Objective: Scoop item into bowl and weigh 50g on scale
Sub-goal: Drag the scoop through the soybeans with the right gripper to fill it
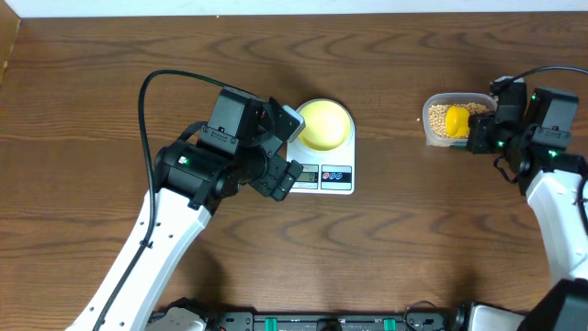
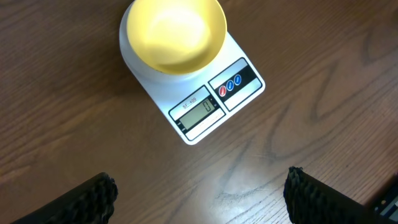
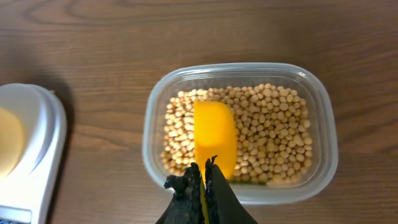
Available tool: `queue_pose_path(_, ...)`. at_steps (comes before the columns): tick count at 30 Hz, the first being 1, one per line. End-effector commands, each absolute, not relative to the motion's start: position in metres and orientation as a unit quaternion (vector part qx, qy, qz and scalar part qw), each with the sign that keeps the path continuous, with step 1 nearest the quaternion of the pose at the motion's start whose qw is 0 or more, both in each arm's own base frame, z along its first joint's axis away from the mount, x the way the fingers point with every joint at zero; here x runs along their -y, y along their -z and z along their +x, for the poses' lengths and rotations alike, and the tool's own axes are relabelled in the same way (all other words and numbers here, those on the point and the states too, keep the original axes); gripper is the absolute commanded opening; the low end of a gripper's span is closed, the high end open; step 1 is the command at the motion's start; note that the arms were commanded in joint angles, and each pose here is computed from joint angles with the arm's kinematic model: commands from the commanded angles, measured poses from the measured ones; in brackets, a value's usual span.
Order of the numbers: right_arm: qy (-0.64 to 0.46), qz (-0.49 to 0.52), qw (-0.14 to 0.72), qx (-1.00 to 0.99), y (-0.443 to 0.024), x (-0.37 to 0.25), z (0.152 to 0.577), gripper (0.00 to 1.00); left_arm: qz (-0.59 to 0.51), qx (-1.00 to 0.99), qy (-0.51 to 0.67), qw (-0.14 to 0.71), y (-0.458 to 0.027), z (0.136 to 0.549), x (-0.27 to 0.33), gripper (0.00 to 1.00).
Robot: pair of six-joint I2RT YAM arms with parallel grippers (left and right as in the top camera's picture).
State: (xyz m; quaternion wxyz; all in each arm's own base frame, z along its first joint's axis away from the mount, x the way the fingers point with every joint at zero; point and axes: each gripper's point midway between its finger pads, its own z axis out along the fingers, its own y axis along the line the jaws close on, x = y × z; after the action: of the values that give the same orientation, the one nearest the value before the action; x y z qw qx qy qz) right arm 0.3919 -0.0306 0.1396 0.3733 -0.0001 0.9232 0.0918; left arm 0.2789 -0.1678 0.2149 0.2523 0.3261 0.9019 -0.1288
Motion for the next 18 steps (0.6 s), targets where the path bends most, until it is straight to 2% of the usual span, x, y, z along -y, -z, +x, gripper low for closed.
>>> queue_pose_path(1,-0.058,0.004,0.371,-0.927,-0.136,0.046,0.399,0.01,0.333,-0.899,0.128,0.254,-0.216,0.277,0.167,0.88)
queue_pose_path(18,-0.066,-0.024,0.387,-0.919,-0.139,0.040,0.407,0.01,0.333,-0.899,0.128,0.254,-0.216,0.277,0.167,0.88)
